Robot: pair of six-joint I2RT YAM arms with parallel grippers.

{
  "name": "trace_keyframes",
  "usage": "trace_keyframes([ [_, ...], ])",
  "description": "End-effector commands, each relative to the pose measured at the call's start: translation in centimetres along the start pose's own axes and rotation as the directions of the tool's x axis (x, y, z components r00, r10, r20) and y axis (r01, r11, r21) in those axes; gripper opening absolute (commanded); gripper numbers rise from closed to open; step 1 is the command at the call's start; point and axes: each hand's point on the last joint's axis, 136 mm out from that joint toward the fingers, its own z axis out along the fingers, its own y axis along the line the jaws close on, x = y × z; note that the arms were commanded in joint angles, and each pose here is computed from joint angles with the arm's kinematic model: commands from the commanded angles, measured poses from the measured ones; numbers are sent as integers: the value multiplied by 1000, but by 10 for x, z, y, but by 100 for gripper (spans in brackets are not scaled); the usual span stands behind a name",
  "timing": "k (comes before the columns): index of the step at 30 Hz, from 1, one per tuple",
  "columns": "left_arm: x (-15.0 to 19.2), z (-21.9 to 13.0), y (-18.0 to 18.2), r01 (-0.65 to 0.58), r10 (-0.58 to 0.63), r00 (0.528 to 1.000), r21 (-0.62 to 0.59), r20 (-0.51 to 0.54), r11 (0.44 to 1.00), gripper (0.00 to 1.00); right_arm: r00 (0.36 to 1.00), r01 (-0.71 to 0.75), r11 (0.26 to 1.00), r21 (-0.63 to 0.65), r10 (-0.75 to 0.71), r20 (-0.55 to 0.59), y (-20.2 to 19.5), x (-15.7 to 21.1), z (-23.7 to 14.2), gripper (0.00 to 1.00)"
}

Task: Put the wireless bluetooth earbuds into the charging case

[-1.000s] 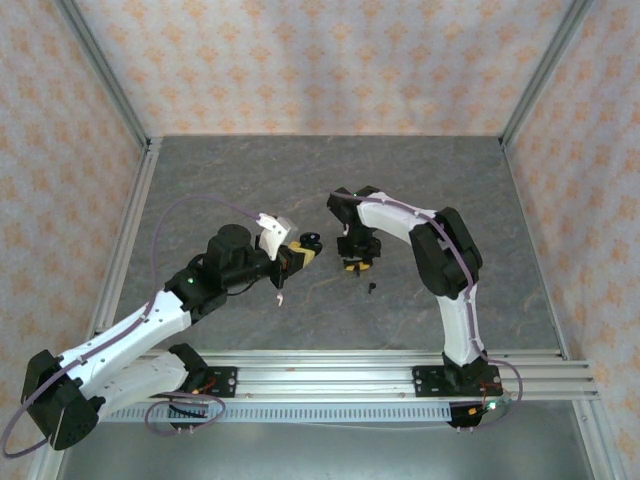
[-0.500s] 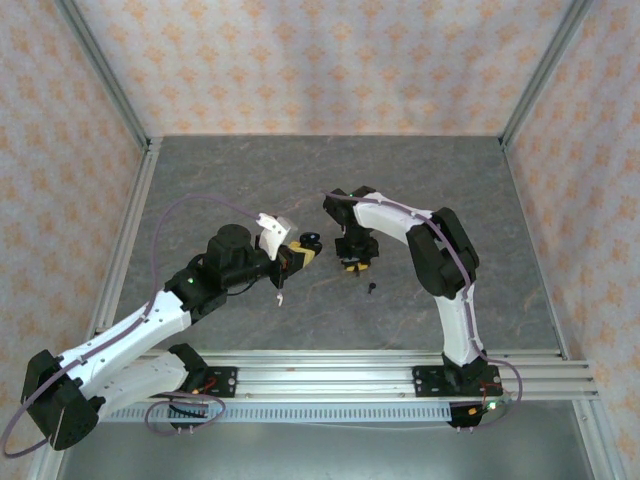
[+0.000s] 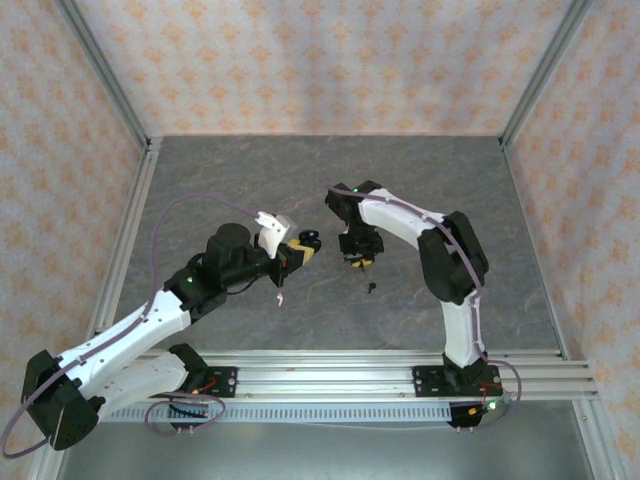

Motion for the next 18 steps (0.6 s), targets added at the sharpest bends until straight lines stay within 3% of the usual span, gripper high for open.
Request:
trace_keyframes([
  [1, -33, -11, -8, -27, 27, 997, -1, 78, 1000, 0, 987, -7, 1000, -25, 11, 160, -4, -10, -55, 15],
  [9, -69, -22, -17, -71, 69, 986, 5, 151, 997, 0, 870, -11, 989, -147, 83, 486, -14, -19, -163, 14],
  [18, -108, -29, -30, -134, 126, 971, 26, 205, 991, 0, 631, 211, 879, -427, 211, 747, 0, 5, -289, 11],
])
